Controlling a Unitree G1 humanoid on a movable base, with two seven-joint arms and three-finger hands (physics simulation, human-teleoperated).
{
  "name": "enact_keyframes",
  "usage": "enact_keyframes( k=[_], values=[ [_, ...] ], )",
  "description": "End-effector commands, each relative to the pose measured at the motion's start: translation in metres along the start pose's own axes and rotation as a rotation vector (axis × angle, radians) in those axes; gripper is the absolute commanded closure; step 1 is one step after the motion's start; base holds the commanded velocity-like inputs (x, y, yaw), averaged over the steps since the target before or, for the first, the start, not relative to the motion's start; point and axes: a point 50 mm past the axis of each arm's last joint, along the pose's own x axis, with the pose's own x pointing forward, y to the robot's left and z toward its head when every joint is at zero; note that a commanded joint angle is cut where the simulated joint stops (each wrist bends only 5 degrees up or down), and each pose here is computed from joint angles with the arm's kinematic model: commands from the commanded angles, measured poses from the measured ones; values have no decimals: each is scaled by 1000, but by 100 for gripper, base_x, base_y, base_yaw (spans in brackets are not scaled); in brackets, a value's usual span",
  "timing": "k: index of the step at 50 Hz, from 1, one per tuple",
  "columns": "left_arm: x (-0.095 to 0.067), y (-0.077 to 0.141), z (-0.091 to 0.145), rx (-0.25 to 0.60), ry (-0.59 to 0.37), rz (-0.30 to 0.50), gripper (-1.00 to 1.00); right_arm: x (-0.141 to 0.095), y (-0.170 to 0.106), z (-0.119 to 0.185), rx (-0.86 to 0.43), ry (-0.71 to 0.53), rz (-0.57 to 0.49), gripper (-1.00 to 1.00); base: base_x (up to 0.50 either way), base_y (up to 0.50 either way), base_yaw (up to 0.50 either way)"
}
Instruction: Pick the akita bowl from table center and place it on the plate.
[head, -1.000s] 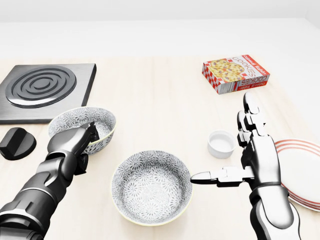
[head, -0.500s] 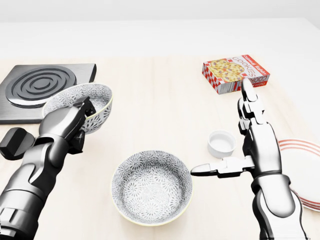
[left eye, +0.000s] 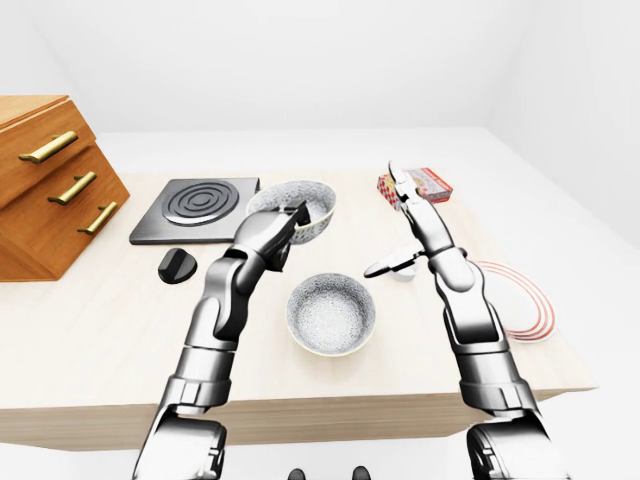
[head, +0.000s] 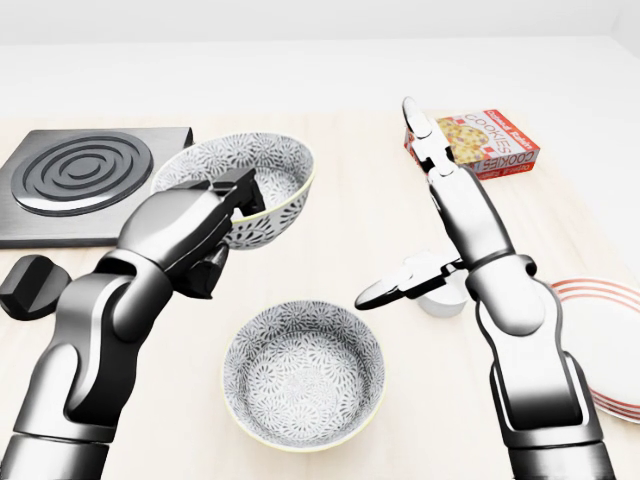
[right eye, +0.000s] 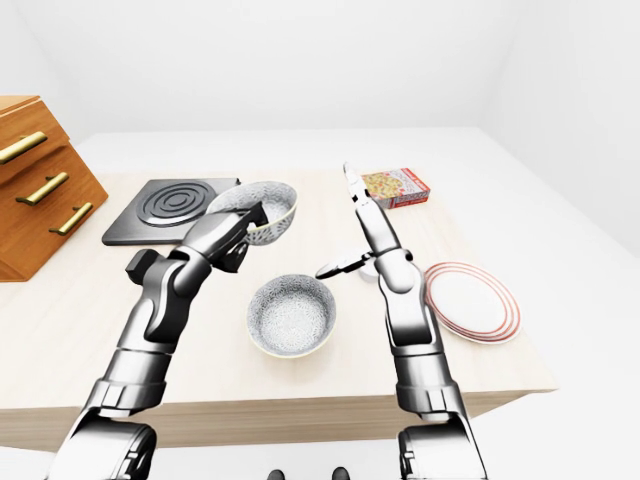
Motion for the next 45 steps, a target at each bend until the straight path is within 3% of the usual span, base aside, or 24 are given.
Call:
enact_keyframes(
  k=[1, 14, 38, 41, 42, 45],
  values=[
    [-11, 9, 23, 58, -50, 12, 100, 22, 11, 6, -97, 25, 93, -100, 0, 0, 0],
    [-17, 1, 38, 44, -92, -28, 100, 30, 25, 9, -128, 34, 140, -100, 0, 0, 0],
    [-41, 14, 71, 58, -193, -23, 100, 36, 31, -9, -137, 126, 153, -100, 0, 0, 0],
    [-43, 14, 73, 60, -198, -24, 100, 36, 29, -8, -139, 122, 146, 32, 0, 0, 0],
    [-43, 15, 74, 61, -200, -23, 100, 37, 29, -8, -139, 121, 144, 100, 0, 0, 0],
    [-45, 17, 77, 61, -210, -19, 100, 36, 29, -6, -138, 115, 140, 100, 0, 0, 0]
  ],
)
